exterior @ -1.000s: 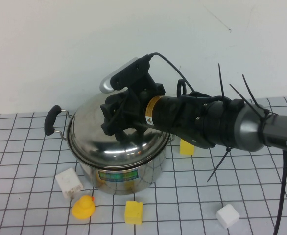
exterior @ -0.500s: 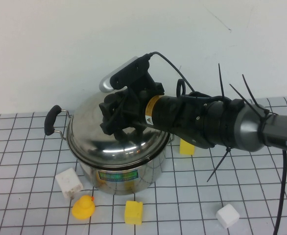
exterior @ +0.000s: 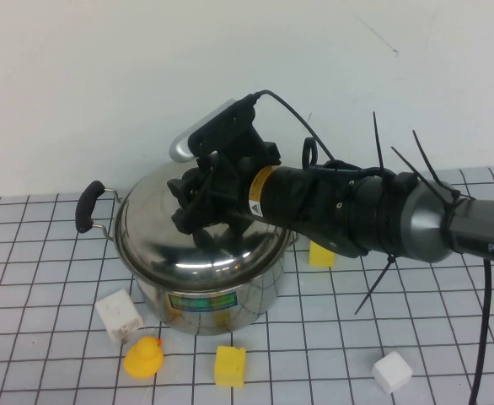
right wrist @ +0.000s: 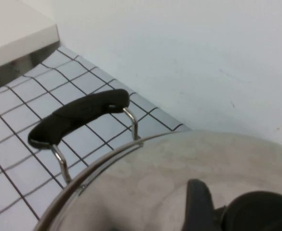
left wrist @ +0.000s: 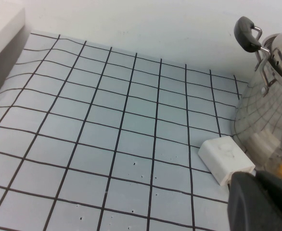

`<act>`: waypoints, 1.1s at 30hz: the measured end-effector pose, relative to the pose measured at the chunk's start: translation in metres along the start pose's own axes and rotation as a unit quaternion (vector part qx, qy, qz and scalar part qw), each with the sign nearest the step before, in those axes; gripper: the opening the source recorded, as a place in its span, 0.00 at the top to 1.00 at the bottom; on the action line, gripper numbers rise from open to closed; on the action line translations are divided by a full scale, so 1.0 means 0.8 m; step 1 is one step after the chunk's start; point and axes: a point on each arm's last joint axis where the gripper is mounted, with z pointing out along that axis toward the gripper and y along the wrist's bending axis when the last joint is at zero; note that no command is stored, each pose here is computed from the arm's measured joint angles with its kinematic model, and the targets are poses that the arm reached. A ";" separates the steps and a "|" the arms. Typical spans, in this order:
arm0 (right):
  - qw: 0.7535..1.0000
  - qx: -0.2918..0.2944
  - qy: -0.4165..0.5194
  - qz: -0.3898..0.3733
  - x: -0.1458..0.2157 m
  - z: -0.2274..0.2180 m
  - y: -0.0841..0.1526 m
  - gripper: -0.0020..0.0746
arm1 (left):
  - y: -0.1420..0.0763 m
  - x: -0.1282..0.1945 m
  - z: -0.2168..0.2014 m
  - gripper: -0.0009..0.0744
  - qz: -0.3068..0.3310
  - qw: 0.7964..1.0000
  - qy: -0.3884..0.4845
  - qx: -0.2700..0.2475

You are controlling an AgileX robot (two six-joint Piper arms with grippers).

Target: Cover the pot

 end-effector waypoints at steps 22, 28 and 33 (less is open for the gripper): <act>0.991 0.041 -0.118 -0.051 -0.133 -0.212 -0.002 0.90 | 0.000 0.000 0.000 0.99 0.000 1.000 0.000 0.000; 0.985 0.045 -0.159 -0.044 -0.131 -0.305 0.004 0.97 | 0.000 0.000 0.000 0.99 0.000 1.000 0.000 0.000; 0.983 0.052 -0.167 -0.062 -0.104 -0.363 0.010 0.97 | 0.000 0.000 0.000 0.99 0.000 1.000 0.000 0.000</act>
